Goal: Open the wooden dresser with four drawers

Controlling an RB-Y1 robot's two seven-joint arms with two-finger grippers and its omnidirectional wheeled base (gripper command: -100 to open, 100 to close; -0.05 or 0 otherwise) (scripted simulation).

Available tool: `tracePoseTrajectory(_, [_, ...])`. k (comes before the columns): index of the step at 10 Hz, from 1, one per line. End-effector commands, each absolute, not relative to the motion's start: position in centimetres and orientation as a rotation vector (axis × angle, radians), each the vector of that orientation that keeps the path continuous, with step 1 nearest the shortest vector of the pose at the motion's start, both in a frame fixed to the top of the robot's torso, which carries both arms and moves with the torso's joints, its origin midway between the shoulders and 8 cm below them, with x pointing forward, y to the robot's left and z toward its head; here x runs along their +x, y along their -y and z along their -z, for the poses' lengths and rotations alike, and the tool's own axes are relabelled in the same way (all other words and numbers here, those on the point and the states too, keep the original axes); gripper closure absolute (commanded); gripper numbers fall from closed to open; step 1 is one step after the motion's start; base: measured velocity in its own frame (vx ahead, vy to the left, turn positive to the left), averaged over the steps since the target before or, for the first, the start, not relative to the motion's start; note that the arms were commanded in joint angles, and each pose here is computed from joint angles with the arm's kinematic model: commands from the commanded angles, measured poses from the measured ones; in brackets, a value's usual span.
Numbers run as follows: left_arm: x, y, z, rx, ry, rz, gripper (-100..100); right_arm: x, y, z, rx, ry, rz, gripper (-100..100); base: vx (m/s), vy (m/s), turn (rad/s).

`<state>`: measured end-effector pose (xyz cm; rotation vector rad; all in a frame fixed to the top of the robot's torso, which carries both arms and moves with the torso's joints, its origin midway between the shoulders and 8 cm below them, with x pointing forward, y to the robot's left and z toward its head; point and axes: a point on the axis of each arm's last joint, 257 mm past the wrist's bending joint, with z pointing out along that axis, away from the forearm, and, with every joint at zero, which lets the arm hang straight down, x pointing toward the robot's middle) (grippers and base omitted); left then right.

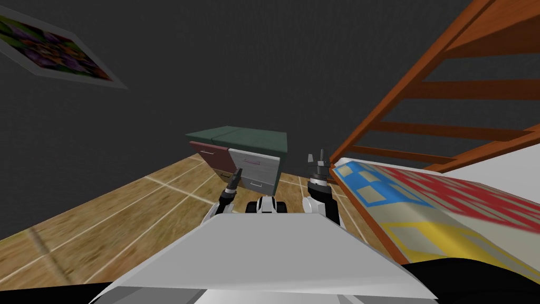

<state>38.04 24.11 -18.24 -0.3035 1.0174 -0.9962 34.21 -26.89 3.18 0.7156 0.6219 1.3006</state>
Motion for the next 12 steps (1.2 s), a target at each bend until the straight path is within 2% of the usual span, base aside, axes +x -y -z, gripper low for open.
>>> tracePoseTrajectory(1, [37.9, -23.6, 19.8, -0.311, -1.027, 0.993, -100, 34.2, 26.9, -3.2, 0.716, -0.622, -1.301, 0, 0.101, -0.021, -0.016])
tracePoseTrajectory(6, [37.6, -21.6, 22.2, -0.365, -1.019, 1.004, -100, 34.2, 26.9, -3.2, 0.716, -0.622, -1.301, 0, 0.097, -0.006, -0.013])
tracePoseTrajectory(12, [40.5, -22.1, 20.0, -0.354, -1.022, 1.002, -100, 34.2, 26.9, -3.2, 0.716, -0.622, -1.301, 0, 0.000, -0.015, 0.001])
